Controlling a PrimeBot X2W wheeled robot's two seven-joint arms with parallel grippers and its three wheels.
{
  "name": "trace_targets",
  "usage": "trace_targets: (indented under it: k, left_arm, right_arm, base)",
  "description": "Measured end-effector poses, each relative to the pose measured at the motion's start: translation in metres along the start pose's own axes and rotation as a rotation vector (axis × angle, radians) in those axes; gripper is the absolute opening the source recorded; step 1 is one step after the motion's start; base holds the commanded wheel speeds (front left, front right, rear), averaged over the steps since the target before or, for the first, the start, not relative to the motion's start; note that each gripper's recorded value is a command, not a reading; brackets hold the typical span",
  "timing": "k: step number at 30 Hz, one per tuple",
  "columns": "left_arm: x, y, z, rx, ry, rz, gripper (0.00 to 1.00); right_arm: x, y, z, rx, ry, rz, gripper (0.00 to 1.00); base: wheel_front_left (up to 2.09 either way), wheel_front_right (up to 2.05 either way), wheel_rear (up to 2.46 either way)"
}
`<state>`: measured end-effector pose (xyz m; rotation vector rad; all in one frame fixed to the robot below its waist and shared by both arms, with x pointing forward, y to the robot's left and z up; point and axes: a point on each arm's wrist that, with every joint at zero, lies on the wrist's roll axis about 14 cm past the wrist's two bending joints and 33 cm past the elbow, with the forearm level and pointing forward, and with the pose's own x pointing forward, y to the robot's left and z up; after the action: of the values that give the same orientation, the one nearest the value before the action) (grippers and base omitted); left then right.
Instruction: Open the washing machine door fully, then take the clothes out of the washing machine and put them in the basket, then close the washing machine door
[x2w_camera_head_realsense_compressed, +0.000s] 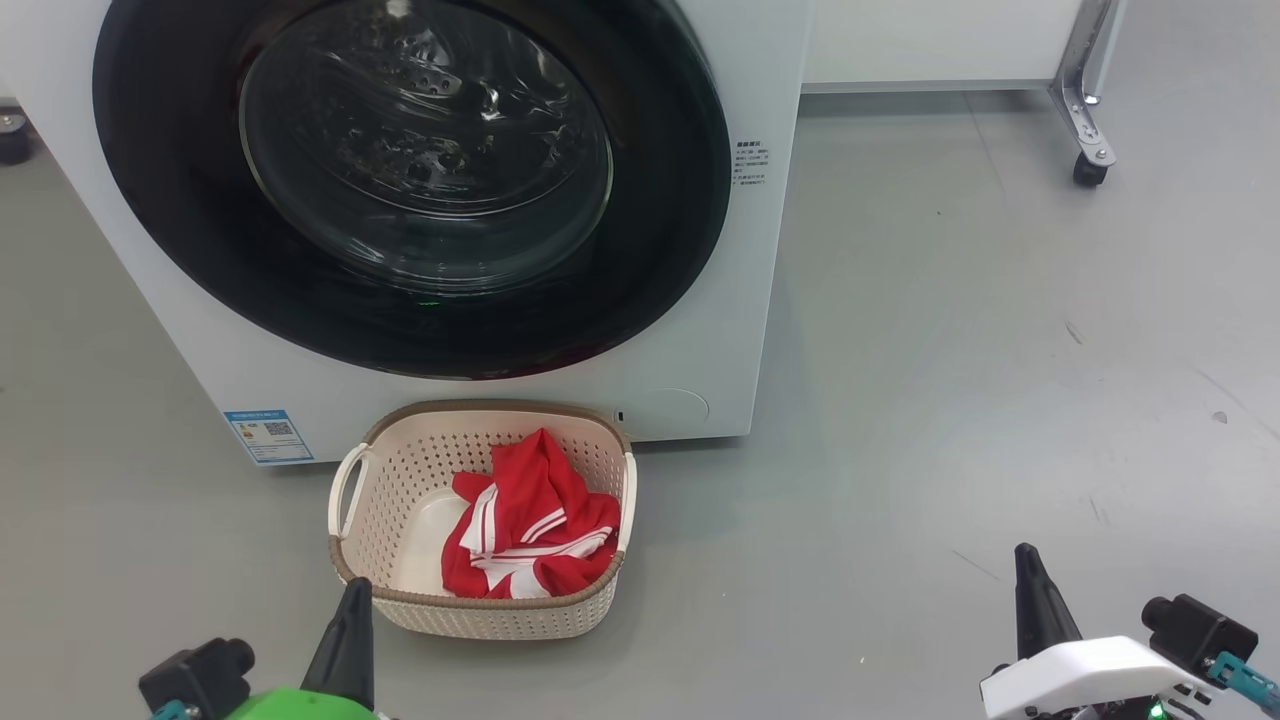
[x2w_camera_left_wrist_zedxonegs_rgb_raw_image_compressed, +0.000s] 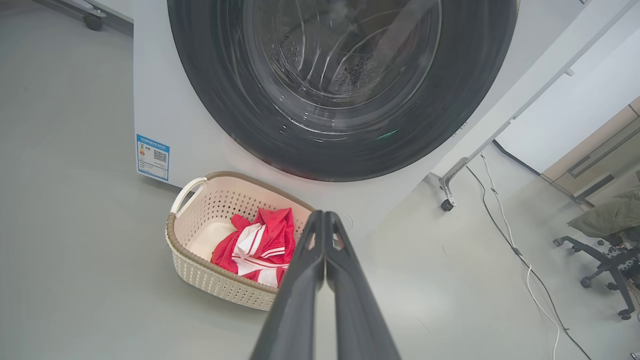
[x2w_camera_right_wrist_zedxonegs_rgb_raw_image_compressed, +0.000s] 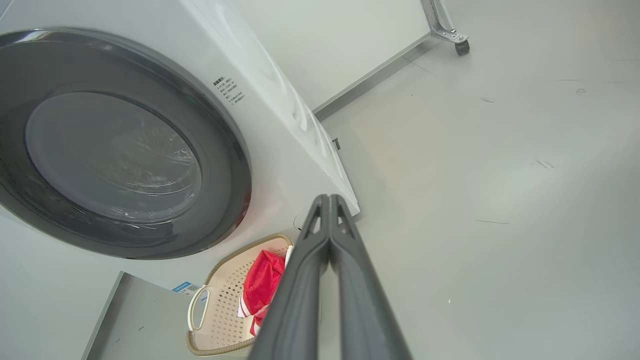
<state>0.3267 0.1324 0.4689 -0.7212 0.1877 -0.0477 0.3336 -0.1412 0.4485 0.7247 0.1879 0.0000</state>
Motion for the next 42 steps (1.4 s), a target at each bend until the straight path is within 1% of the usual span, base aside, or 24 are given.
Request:
trace_targets:
  k: [18, 42]
  left_arm:
    - [0.01, 0.012, 0.009, -0.224, 0.0, 0.024, 0.0]
    - [0.023, 0.023, 0.024, -0.517, -0.023, 0.021, 0.0]
  right_arm:
    - [0.008, -0.01, 0.014, 0.227, -0.011, -0.031, 0.0]
    - [0.019, -0.018, 0.036, 0.52, -0.048, -0.024, 0.0]
  base:
    - [0.0, 0.0, 0.0]
    - [0.0, 0.0, 0.0]
